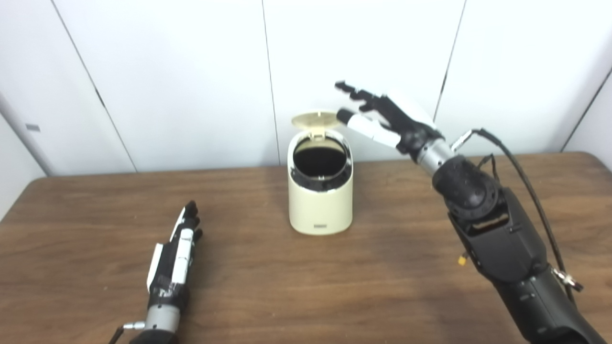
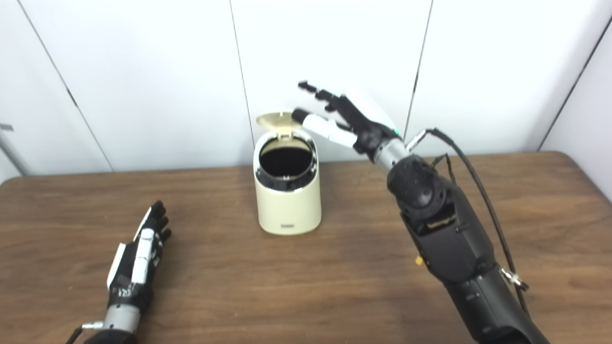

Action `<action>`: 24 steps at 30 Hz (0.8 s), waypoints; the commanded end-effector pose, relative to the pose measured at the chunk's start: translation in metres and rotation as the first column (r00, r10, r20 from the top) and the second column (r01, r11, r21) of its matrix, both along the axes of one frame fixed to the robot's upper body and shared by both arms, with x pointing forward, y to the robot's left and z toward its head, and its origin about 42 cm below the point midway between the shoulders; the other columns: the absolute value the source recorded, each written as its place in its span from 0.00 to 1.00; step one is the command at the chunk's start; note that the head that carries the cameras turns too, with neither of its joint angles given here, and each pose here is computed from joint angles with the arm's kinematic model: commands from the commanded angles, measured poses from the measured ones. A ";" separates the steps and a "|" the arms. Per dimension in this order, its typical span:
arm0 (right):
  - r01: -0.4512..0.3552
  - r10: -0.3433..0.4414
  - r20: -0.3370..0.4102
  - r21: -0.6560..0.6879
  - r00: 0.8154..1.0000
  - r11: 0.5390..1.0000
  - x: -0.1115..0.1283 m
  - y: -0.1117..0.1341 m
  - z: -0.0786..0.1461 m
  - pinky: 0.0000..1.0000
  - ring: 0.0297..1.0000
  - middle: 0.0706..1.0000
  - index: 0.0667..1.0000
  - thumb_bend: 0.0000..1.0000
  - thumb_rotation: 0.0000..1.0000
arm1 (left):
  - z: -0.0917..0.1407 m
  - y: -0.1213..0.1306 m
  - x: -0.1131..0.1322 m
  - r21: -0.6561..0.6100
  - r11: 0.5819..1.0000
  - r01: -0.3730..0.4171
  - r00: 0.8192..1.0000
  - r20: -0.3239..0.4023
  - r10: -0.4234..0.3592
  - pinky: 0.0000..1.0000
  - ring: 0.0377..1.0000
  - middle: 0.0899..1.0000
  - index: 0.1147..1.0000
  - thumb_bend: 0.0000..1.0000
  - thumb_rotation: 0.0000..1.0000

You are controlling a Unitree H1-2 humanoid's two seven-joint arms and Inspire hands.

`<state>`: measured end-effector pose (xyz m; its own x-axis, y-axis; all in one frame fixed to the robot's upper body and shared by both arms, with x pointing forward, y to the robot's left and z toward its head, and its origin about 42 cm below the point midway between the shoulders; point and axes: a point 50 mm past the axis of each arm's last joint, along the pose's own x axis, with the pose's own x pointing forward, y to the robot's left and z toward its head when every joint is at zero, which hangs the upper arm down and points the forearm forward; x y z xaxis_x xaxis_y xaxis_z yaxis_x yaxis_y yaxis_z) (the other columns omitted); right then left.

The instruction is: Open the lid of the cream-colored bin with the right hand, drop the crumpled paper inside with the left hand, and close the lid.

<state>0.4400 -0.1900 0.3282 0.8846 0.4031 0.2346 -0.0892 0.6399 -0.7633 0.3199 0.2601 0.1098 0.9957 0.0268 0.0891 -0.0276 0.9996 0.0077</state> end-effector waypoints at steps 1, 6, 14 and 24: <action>-0.044 0.048 0.105 -0.046 0.993 0.998 0.002 0.005 0.030 0.87 0.91 0.92 0.89 0.54 1.00 | -0.027 -0.010 -0.012 -0.022 1.000 0.002 0.997 -0.078 -0.004 0.99 1.00 1.00 1.00 0.53 0.92; -0.051 0.063 0.103 -0.114 0.993 0.992 0.000 0.005 0.028 0.87 0.91 0.92 0.89 0.54 1.00 | -0.028 -0.014 -0.014 -0.012 1.000 0.005 0.997 -0.080 -0.006 0.97 1.00 1.00 1.00 0.53 0.91; -0.071 0.086 0.079 -0.177 0.993 0.982 -0.003 0.006 0.023 0.87 0.93 0.92 0.89 0.57 1.00 | -0.029 -0.015 -0.013 -0.030 1.000 0.004 0.997 -0.076 -0.006 0.95 1.00 1.00 1.00 0.54 0.90; -0.084 0.100 0.056 -0.240 0.993 0.967 -0.010 0.004 0.016 0.91 0.98 0.93 0.88 0.58 1.00 | -0.028 -0.016 -0.012 -0.045 0.999 -0.003 0.997 -0.073 0.000 0.92 1.00 1.00 1.00 0.56 0.87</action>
